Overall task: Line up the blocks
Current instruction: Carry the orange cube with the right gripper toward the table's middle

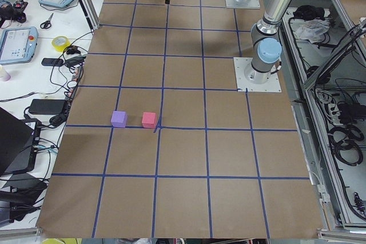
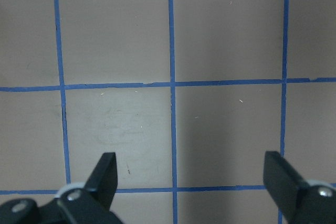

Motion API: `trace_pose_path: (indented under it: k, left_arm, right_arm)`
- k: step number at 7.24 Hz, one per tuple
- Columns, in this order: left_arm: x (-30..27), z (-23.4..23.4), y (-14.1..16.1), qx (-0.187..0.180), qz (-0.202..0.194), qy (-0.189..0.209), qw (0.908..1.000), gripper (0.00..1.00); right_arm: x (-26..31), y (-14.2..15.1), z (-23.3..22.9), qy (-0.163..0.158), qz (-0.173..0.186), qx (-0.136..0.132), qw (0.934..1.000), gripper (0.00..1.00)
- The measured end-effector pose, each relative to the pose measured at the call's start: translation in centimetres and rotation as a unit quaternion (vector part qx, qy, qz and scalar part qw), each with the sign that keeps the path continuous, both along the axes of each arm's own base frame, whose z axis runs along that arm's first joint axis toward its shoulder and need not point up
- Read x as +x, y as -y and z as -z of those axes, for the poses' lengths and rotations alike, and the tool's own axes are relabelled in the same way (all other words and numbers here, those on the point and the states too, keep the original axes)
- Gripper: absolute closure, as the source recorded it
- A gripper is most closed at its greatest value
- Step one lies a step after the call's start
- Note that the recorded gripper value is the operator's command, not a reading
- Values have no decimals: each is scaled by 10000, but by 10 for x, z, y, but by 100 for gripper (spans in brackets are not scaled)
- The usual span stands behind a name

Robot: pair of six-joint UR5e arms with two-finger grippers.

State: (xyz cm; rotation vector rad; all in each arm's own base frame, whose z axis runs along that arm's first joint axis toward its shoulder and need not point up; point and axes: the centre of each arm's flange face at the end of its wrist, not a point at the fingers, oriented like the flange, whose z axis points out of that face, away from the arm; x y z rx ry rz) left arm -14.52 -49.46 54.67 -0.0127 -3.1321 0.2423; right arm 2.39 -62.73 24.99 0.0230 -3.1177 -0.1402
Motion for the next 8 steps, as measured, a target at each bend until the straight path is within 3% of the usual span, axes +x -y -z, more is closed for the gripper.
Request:
trace_pose_path:
  k: [3, 4, 6, 8]
  left_arm:
    - [0, 0, 0, -1, -2, 16, 10000, 0]
    - [0, 0, 0, 4, -3, 21, 10000, 0]
    - [0, 0, 0, 8, -3, 25, 10000, 0]
    - [1, 0, -1, 9, -4, 25, 10000, 0]
  right_arm:
    - [111, -5, -47, 124, 347, -391, 9986, 100]
    - [155, -3, -51, 140, 306, -490, 9982, 100]
    - [234, 10, -39, 176, 41, -571, 9982, 100]
    - [309, 15, -8, 203, 5, -595, 9980, 100]
